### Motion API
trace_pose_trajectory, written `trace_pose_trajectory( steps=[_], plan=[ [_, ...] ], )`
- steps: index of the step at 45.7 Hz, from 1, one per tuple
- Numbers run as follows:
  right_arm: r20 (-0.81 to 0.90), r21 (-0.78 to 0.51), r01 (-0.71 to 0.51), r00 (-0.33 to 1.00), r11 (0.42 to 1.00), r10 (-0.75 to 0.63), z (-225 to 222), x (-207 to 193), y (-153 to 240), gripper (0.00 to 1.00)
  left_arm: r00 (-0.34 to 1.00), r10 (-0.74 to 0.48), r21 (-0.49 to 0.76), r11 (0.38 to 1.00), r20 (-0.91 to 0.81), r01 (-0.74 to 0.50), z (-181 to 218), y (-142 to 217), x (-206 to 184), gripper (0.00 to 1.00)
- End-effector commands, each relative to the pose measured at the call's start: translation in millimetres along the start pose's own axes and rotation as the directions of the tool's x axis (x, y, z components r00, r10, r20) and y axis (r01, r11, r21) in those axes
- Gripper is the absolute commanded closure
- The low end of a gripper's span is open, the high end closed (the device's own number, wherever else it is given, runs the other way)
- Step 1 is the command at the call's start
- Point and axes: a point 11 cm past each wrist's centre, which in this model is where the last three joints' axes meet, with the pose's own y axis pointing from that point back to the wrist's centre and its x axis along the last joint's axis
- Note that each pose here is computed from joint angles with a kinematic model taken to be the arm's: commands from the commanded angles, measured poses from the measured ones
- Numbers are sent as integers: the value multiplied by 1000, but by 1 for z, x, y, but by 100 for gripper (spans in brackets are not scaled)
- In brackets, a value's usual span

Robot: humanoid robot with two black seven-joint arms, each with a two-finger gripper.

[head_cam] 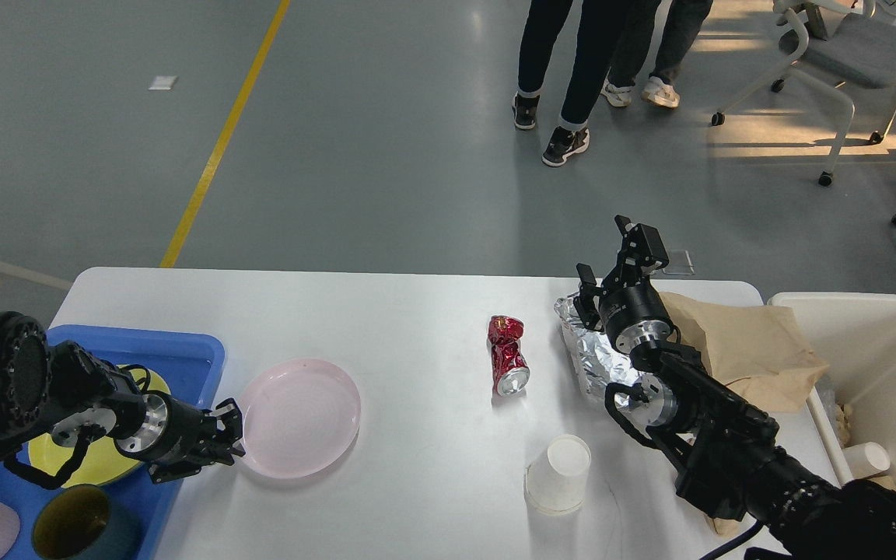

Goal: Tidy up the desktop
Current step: 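Grasp the pink plate's rim nearest the tray with the left gripper, then lift the pink plate and set it onto the blue tray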

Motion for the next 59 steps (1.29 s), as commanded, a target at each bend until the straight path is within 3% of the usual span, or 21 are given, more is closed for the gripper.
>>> trace_pose_trajectory(
  steps=[1, 6, 26, 46, 59],
  plan=[
    [0, 0, 0, 1000, 1000, 0, 0, 0, 0, 0, 1000, -1, 2, 1000, 2, 1, 0, 0, -1, 92],
    [0, 0, 0, 1000, 1000, 0, 0, 0, 0, 0, 1000, -3, 3, 1000, 3, 3, 0, 0, -1, 99],
    [0, 0, 0, 1000, 1000, 0, 0, 0, 0, 0, 1000, -4, -6, 1000, 16, 4, 8, 4, 3, 100],
    [0, 0, 0, 1000, 1000, 0, 0, 0, 0, 0, 987, -152, -24, 988, 42, 153, 43, 35, 1, 100],
    [0, 0, 0, 1000, 1000, 0, 0, 0, 0, 0, 971, -232, 52, 972, 62, 229, 55, 75, 6, 100]
  ],
)
